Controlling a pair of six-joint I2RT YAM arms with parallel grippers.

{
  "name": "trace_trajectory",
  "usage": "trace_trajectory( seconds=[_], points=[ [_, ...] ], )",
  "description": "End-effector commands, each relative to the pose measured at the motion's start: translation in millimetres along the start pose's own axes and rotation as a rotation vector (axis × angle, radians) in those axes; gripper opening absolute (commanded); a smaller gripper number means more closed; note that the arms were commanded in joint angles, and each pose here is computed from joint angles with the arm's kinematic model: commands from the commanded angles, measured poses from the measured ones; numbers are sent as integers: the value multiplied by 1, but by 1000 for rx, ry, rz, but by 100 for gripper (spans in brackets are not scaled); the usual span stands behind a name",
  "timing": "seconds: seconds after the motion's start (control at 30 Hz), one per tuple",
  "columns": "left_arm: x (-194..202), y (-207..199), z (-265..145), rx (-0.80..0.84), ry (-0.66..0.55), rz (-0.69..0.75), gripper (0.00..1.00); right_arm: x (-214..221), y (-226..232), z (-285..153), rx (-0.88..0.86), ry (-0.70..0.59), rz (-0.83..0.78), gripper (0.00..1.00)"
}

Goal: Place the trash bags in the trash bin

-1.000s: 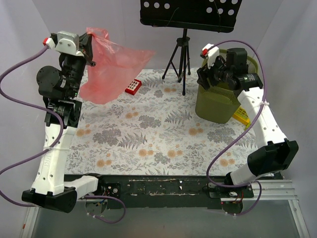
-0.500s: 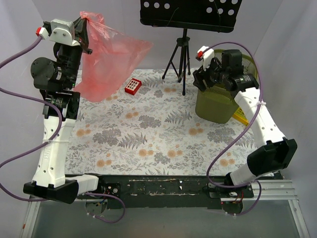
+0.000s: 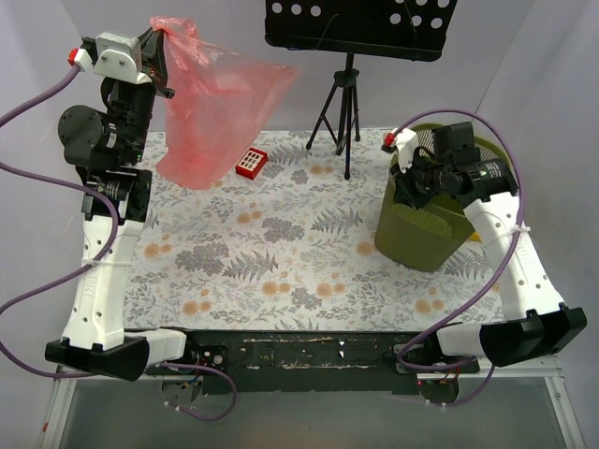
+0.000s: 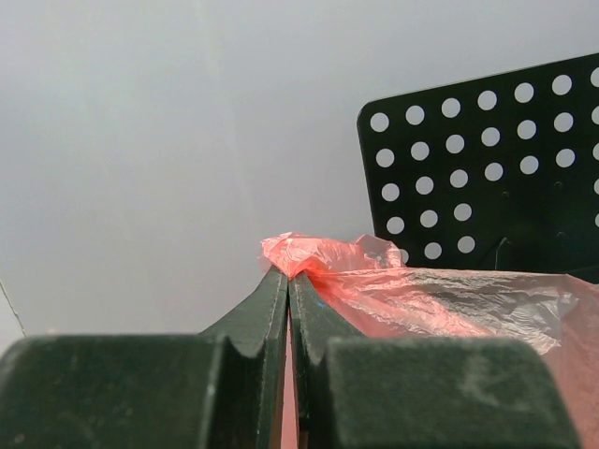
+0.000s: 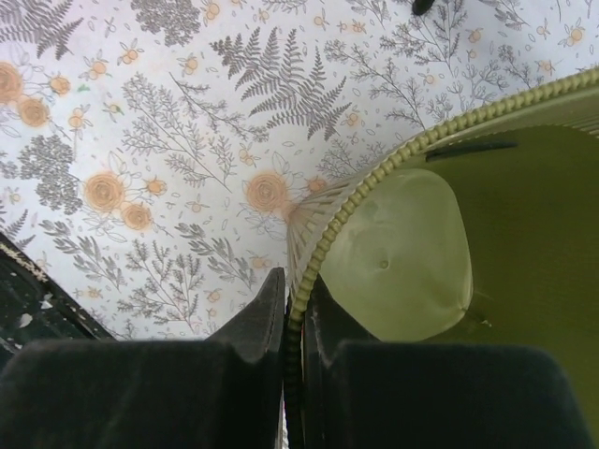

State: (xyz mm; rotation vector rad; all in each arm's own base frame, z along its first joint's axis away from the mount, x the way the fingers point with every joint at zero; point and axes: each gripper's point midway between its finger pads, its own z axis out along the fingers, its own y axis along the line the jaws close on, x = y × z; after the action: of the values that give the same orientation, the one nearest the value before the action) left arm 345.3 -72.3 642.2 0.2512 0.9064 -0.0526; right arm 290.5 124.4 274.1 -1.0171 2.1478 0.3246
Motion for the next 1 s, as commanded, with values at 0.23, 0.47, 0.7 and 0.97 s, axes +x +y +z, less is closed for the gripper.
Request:
trace_trajectory(
  seconds=[0.23, 0.47, 0.7, 0.97],
  points=[
    [-39, 9, 9, -22, -92, 21, 0, -58, 81, -21, -249, -222, -199, 1],
    [-95, 21, 26, -51, -213, -43, 0, -107, 135, 4, -334, -301, -507, 1],
    [-146, 5, 42, 64, -352, -188, 0, -112, 211, 30, -491, -336, -761, 1],
    [-144, -23, 46, 196, -352, -398, 0, -127, 205, 25, -375, -346, -728, 56]
  ],
)
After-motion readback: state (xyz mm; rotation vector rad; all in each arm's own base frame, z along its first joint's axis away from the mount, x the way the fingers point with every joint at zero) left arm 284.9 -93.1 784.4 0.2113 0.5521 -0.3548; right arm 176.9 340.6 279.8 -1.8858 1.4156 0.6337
